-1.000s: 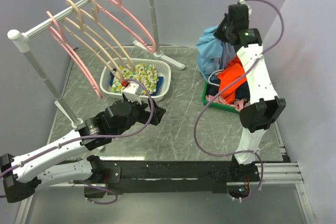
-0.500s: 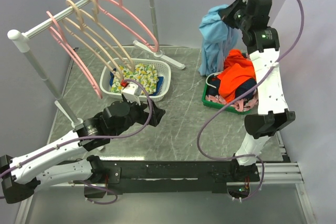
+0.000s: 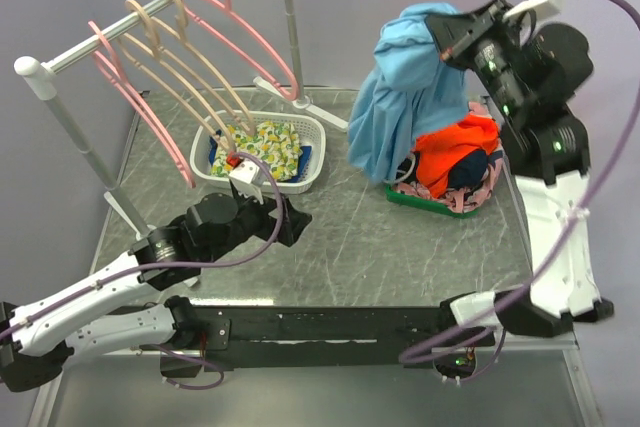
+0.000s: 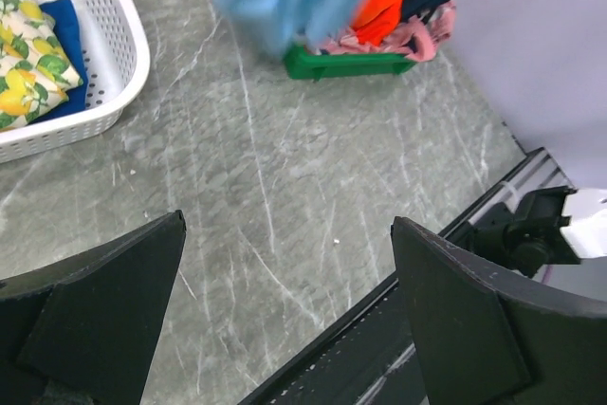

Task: Place the shorts on the hanger

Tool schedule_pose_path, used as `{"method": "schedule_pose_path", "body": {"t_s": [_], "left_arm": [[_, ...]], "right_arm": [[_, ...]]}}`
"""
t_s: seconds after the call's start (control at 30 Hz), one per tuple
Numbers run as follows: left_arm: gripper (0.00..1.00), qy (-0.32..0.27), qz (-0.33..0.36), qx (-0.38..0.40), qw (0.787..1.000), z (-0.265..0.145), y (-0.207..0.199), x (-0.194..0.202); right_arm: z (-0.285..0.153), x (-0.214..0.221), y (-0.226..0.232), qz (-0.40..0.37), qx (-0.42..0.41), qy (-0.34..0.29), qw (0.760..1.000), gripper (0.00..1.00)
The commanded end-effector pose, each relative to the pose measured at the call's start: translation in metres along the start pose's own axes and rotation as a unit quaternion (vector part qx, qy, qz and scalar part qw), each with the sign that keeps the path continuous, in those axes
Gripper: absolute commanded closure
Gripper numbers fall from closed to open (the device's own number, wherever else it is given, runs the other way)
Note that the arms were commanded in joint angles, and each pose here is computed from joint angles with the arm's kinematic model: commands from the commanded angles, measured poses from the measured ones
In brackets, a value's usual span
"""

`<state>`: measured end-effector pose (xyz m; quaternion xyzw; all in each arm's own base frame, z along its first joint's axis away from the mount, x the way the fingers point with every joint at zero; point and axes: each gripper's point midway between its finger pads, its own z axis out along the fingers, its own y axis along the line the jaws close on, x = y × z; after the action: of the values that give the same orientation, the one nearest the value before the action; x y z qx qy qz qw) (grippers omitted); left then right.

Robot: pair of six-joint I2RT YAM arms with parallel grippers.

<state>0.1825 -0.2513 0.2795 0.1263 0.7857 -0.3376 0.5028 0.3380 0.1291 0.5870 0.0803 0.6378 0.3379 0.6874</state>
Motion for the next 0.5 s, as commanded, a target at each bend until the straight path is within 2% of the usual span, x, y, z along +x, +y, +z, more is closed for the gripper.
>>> {"method": "schedule_pose_path", "body": {"t_s": [0.0, 0.07, 0.1, 0.17, 0.2, 0.27, 0.3, 0.33, 0.37, 0.4, 0.43, 0.47], "left_arm": [[0.04, -0.026, 0.008, 0.028, 0.999, -0.017, -0.014, -0.028], [0.04, -0.029, 0.004, 0.031, 0.999, -0.022, -0.014, -0.031], [0.04, -0.031, 0.001, 0.036, 0.999, -0.025, -0.017, -0.034], [0.04, -0.035, -0.003, 0.041, 0.999, -0.032, -0.018, -0.037], [0.04, -0.033, -0.004, 0.040, 0.999, -0.035, -0.017, -0.038], [0.03, -0.034, -0.009, 0.048, 0.998, -0.042, -0.018, -0.039], [0.02, -0.030, -0.010, 0.047, 0.998, -0.043, -0.017, -0.035], [0.01, -0.028, -0.014, 0.052, 0.998, -0.046, -0.017, -0.034], [0.01, -0.027, -0.015, 0.052, 0.998, -0.048, -0.016, -0.032], [0.02, -0.020, -0.016, 0.050, 0.998, -0.047, -0.014, -0.027], [0.03, -0.020, -0.018, 0.048, 0.998, -0.048, -0.013, -0.026], [0.04, -0.015, -0.018, 0.044, 0.999, -0.047, -0.010, -0.021]], "right_arm": [[-0.043, -0.011, 0.018, 0.005, -0.012, -0.034, 0.999, 1.00], [-0.068, -0.006, 0.018, 0.014, -0.009, -0.038, 0.999, 1.00], [-0.064, 0.024, 0.001, 0.016, 0.011, -0.009, 1.000, 1.00], [-0.079, 0.048, -0.003, 0.030, 0.004, 0.015, 0.999, 1.00], [-0.076, 0.093, -0.018, 0.033, 0.016, 0.062, 0.997, 1.00], [-0.088, 0.130, -0.023, 0.054, 0.010, 0.085, 0.995, 1.00], [-0.088, 0.185, -0.023, 0.060, 0.000, 0.133, 0.989, 1.00], [-0.087, 0.208, -0.026, 0.070, 0.016, 0.143, 0.987, 1.00], [-0.078, 0.242, -0.020, 0.069, 0.016, 0.168, 0.983, 1.00], [-0.089, 0.288, 0.007, 0.063, -0.013, 0.224, 0.972, 1.00], [-0.086, 0.309, 0.013, 0.049, -0.003, 0.238, 0.970, 1.00], [-0.083, 0.352, 0.013, 0.019, 0.015, 0.283, 0.959, 1.00]]}}
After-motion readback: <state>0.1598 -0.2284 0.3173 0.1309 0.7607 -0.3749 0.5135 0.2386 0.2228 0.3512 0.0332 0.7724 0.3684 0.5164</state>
